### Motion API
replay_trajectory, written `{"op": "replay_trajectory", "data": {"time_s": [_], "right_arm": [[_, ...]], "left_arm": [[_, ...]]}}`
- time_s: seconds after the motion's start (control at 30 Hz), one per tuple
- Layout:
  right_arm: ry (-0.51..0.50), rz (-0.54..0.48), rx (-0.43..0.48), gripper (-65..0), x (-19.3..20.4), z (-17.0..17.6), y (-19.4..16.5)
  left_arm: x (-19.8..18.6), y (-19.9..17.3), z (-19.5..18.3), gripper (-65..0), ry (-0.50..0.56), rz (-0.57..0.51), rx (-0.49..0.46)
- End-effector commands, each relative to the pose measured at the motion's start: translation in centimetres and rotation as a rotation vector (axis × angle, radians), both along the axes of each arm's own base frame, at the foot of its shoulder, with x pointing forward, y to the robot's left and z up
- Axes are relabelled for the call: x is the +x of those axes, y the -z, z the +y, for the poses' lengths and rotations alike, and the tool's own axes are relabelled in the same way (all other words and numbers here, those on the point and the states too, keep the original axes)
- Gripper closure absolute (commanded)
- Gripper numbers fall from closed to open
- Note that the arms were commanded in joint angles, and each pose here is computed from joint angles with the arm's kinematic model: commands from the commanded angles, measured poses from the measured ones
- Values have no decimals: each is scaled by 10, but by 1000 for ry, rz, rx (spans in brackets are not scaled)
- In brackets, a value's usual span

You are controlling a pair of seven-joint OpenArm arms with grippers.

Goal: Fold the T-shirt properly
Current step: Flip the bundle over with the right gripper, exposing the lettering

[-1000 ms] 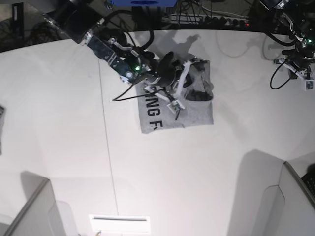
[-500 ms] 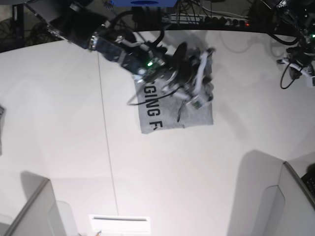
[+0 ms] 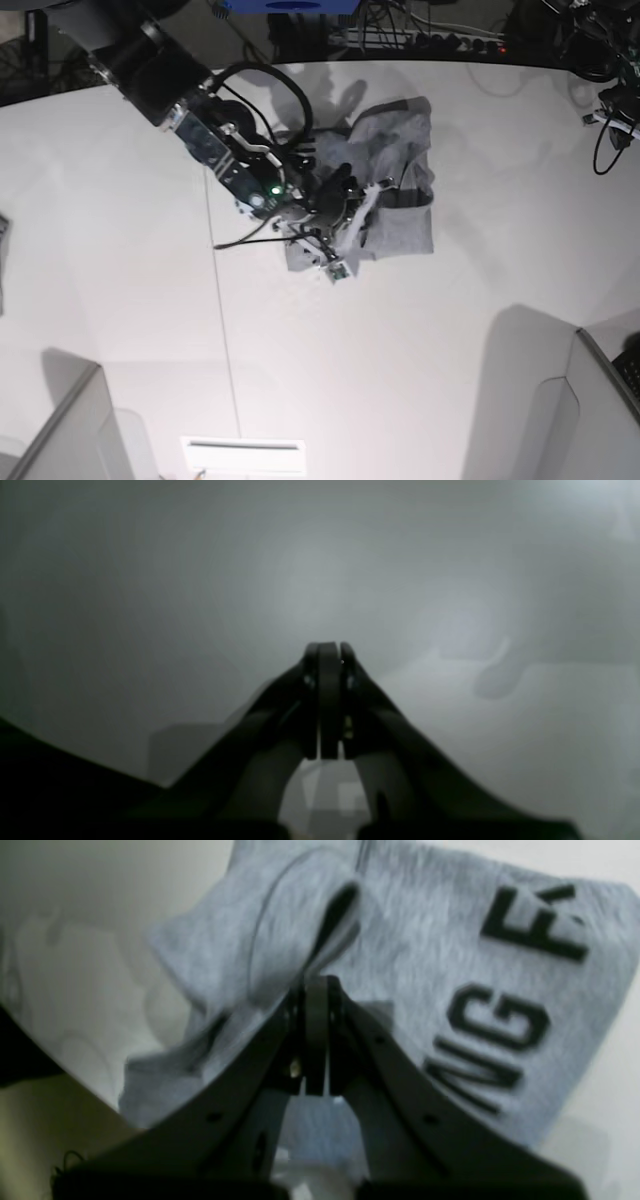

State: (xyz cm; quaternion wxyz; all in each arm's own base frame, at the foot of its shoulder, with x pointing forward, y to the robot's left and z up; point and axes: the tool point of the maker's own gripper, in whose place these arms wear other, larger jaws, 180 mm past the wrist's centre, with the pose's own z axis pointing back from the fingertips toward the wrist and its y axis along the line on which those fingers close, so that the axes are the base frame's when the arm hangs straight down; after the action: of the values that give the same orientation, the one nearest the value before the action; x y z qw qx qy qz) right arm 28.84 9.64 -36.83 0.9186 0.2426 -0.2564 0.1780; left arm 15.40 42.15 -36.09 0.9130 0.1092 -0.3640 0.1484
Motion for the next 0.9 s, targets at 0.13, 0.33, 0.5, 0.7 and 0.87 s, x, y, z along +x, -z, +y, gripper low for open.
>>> {"op": "replay_trajectory", "data": {"time_s": [0.13, 0.33, 0.5, 0.7, 0.87], "right_arm": [[-42, -44, 44, 0, 10, 35, -19], [-135, -85, 24, 0, 9, 90, -17], [-174, -210, -2, 0, 31, 113, -27], [-205, -306, 29, 0, 47, 118, -73], [-89, -215, 55, 0, 61, 67, -81]], "left_arm": [[7, -15, 6, 0, 15, -37, 35], [7, -15, 6, 0, 15, -37, 35], [7, -15, 6, 0, 15, -37, 35], [10, -12, 1, 0, 30, -33, 28], [31, 1, -55, 0, 190, -5, -4]]}}
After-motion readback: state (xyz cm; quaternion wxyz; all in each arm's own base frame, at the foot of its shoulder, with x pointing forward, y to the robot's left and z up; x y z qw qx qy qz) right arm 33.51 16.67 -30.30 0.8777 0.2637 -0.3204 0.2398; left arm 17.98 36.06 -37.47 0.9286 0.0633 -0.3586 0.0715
